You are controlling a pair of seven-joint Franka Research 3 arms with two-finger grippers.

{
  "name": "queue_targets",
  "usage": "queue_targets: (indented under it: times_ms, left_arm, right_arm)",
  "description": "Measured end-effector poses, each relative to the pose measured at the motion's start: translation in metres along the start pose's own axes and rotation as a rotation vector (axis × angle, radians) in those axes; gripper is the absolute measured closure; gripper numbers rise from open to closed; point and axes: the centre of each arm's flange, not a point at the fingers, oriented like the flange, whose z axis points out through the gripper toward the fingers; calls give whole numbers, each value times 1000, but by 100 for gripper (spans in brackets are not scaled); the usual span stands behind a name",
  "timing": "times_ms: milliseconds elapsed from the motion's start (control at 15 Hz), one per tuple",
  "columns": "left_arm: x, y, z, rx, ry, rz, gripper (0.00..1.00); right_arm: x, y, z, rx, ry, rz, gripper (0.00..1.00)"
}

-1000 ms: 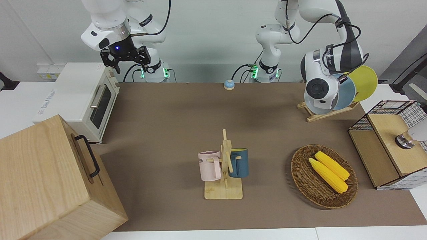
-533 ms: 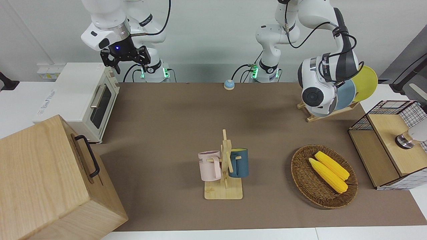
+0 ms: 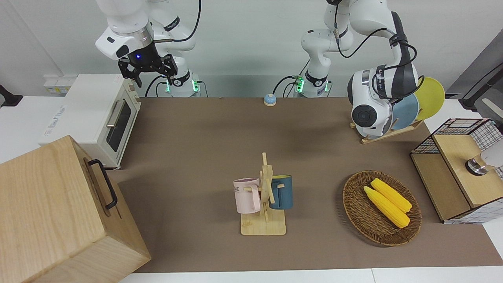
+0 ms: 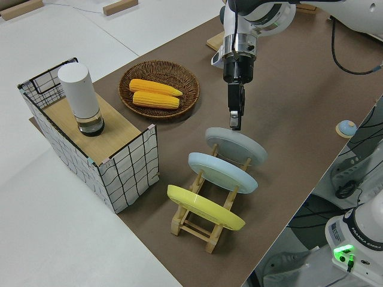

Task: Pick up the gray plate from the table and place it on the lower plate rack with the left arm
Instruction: 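Lift the gray plate and lower it into the wooden rack's lower slot, then open the left gripper and withdraw it away from the rack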

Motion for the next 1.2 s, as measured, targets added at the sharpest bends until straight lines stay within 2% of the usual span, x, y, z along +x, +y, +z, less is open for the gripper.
queue_targets:
  times_ms: [200,333,467,533,733,933,1200]
  left_arm:
    - [-8,10,-14,-88,-6,25,23]
    - [-13,9,-41,-205,27,24,2]
    - [-21,1,-74,-350,65,15,0]
    - [-29,-5,-95,-440,80,-5,0]
    - [-44,-14,-135,-575,140,-8,0]
    - [-58,-19,-162,-669,186,15,1]
    - [-69,-40,-185,-785,313,85,1]
  right_arm:
    - [0,0,0,0,0,0,1]
    - [0,0,0,0,0,0,1]
    - [0,0,0,0,0,0,1]
    - [0,0,0,0,0,0,1]
    - [0,0,0,0,0,0,1]
    - [0,0,0,0,0,0,1]
    - [0,0,0,0,0,0,1]
